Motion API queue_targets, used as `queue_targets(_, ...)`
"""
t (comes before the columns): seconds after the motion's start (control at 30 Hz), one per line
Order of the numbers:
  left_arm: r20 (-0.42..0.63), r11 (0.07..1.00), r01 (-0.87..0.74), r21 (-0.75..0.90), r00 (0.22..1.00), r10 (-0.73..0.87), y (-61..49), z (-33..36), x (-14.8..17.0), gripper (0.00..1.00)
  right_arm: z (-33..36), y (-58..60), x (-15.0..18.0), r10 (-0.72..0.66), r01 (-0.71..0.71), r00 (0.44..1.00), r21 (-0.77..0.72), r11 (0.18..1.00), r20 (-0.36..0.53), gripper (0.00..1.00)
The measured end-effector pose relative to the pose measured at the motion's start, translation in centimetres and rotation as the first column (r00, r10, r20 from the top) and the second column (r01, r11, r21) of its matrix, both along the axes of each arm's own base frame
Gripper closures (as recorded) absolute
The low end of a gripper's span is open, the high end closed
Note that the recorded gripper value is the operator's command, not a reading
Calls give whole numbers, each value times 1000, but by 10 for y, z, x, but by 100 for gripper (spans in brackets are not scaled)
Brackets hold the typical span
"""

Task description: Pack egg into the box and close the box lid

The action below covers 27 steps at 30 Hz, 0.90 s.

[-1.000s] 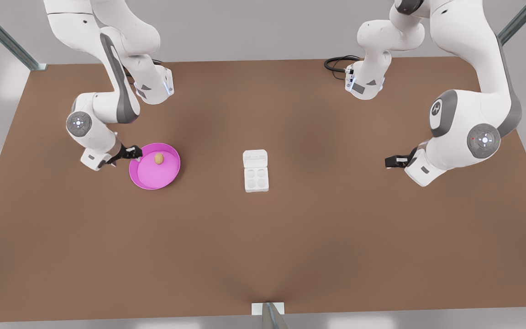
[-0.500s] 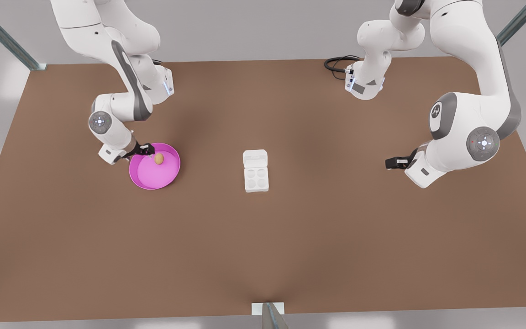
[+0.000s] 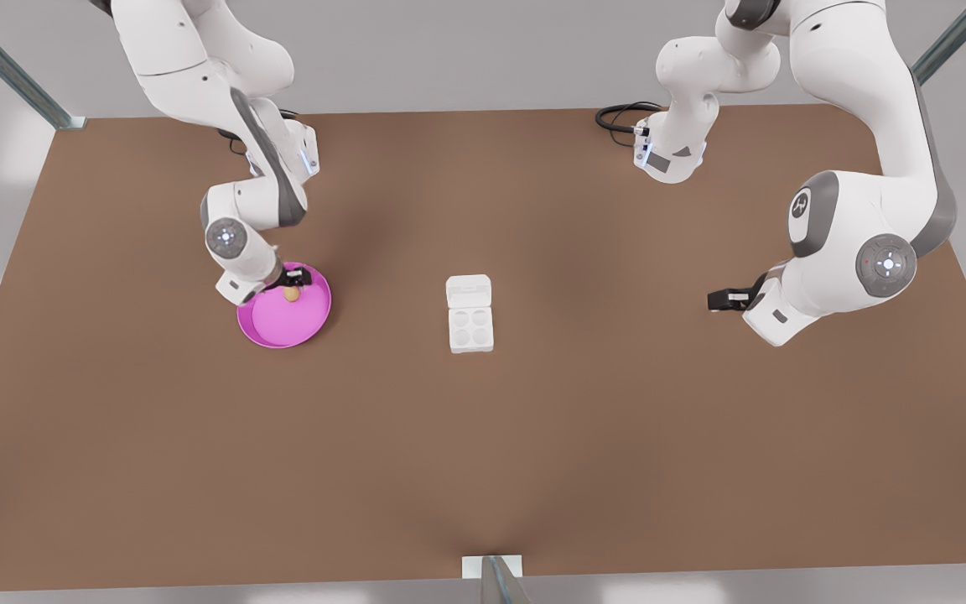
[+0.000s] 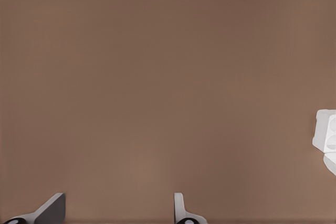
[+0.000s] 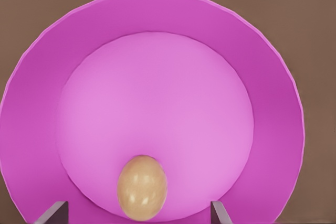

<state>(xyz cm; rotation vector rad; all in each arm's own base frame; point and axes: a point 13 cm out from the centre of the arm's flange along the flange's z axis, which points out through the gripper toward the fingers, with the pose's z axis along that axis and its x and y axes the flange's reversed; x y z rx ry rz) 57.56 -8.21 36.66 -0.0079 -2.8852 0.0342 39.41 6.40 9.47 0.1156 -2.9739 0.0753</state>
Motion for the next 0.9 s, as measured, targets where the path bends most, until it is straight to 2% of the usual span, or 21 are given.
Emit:
queue_targets(0.13,-4,1000,2,8,1000,-2,1,-3,0,0,-4,-14,0,-54,54,999,-5,999,-8,0)
queue_targets(0.57,-8,1000,5,14,1000,-4,2,-6,1,0,-28,-5,-13,-58,56,997,-26,998,-49,0)
queue_targets(0.9,-4,1000,5,15,1000,-5,2,-5,2,0,-39,1,-8,-58,58,998,-18,998,-14,0)
